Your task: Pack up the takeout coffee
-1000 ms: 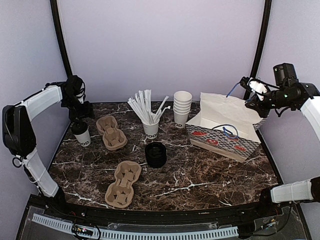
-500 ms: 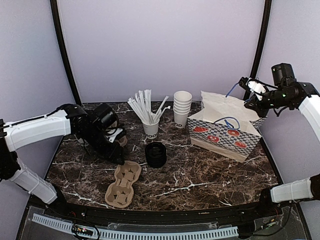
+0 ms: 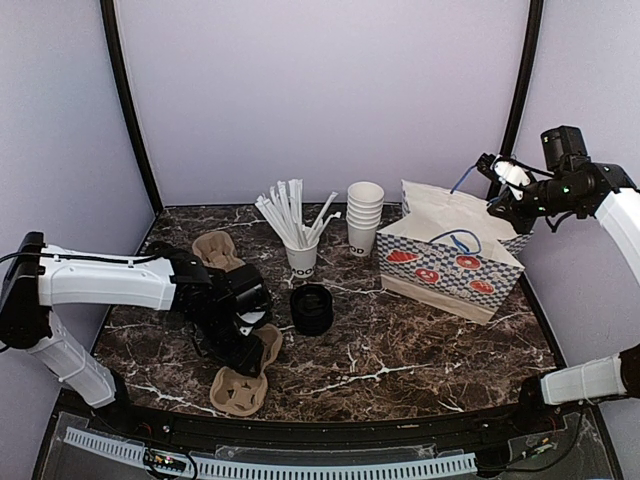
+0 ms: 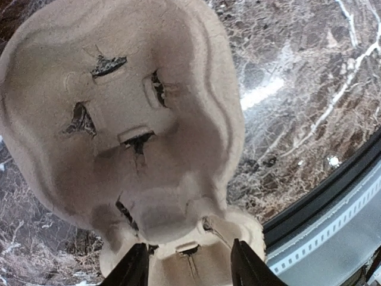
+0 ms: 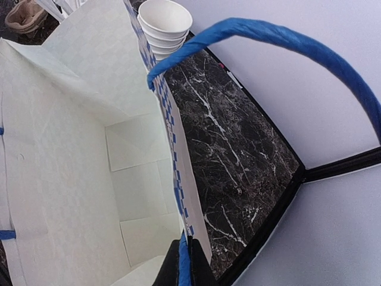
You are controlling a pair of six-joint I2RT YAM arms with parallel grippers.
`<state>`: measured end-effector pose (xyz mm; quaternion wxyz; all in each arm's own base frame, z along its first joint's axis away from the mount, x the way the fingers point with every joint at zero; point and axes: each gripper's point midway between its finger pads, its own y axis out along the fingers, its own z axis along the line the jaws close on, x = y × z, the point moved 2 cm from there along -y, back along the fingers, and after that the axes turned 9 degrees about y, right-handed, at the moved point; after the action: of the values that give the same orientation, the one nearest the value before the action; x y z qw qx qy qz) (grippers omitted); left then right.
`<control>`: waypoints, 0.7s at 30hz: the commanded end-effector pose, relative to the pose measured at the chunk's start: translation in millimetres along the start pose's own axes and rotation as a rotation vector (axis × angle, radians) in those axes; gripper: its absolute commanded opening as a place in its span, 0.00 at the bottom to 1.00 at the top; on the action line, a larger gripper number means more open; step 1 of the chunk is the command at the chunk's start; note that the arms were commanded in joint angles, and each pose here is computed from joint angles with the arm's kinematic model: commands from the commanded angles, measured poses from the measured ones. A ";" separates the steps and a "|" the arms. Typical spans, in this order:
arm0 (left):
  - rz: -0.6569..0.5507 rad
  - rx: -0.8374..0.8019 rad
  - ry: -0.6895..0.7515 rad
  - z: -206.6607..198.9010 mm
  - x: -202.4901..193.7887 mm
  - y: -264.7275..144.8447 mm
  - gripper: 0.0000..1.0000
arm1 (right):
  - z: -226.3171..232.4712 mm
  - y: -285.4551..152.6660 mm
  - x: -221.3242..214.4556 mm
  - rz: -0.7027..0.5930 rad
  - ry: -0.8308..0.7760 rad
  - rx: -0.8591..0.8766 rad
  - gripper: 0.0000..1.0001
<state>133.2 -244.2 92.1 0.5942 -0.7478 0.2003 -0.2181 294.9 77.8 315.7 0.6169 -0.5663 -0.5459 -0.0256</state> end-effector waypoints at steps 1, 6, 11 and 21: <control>0.006 0.092 -0.029 9.1 6.0 7.2 0.50 | -4.0 -9.3 17.9 -0.064 -0.003 -0.023 0.00; 0.009 0.141 -0.048 14.1 11.7 10.9 0.49 | -3.6 -9.5 16.0 -0.059 -0.004 -0.027 0.00; 0.018 0.157 -0.063 14.5 16.8 16.1 0.45 | -2.7 -9.1 15.4 -0.057 -0.006 -0.023 0.00; 0.021 0.148 -0.077 9.9 18.8 5.1 0.32 | -0.6 -8.6 12.6 -0.053 -0.007 -0.020 0.00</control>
<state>154.2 -249.9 71.6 0.6510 -0.7117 0.1735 -0.1990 294.9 78.8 316.2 0.6176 -0.5653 -0.5461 -0.0268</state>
